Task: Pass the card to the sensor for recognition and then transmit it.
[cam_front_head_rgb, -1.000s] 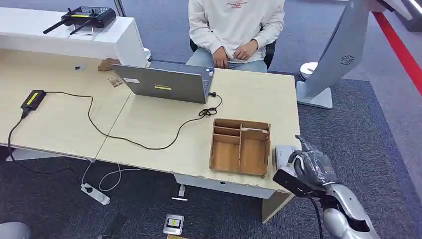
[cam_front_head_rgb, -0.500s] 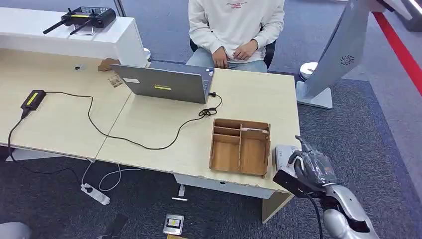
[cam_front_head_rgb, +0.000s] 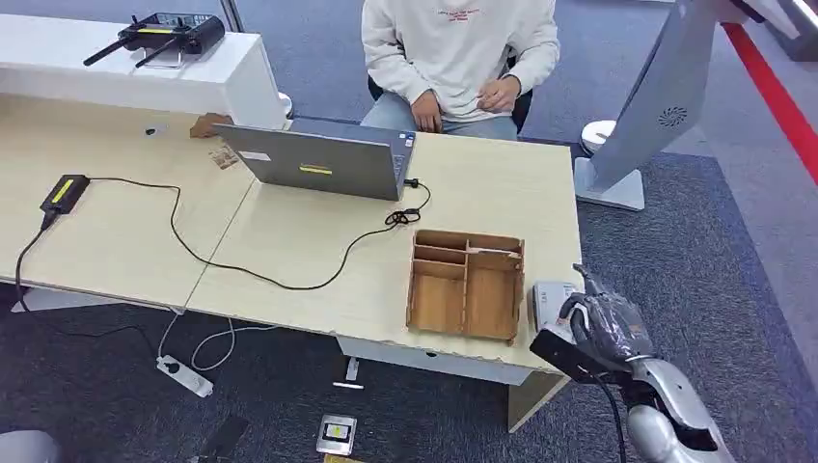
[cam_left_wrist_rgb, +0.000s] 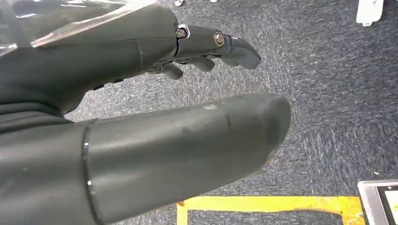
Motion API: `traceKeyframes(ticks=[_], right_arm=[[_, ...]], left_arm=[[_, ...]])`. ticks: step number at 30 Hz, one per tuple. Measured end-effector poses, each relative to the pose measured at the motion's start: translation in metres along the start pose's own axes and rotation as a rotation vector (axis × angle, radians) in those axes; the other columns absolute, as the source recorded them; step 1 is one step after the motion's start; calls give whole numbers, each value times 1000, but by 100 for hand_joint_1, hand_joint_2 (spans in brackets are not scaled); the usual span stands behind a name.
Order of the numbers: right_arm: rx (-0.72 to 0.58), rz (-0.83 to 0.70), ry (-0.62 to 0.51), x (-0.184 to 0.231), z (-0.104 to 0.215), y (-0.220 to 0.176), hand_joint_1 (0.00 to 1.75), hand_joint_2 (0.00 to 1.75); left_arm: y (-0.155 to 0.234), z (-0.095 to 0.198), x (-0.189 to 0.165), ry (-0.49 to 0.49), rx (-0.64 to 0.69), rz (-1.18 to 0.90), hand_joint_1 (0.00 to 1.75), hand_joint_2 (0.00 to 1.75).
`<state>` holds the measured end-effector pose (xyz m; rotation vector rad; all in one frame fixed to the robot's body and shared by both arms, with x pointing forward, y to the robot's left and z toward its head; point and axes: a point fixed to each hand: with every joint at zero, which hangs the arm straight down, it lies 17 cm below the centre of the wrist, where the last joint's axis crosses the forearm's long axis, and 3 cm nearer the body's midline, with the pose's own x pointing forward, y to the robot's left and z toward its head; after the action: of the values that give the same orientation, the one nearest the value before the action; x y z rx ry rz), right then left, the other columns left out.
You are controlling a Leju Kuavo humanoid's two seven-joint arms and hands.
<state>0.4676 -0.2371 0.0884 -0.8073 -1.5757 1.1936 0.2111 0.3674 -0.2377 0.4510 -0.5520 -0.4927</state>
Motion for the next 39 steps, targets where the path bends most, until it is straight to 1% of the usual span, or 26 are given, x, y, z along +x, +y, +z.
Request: traceKeyframes(ticks=[7, 18, 31, 39], right_arm=[[19, -6, -57, -2, -4, -6, 175, 175], [37, 12, -67, -8, -13, -10, 175, 175], [40, 13, -66, -10, -13, -10, 175, 175], [50, 18, -30, -24, -4, -5, 175, 175]], left_arm=[[0, 0, -1, 4, 0, -8, 0, 0], [-2, 0, -1, 16, 1, 14, 0, 0], [-4, 1, 1, 17, -2, 15, 0, 0], [-3, 1, 1, 8, -4, -10, 0, 0]])
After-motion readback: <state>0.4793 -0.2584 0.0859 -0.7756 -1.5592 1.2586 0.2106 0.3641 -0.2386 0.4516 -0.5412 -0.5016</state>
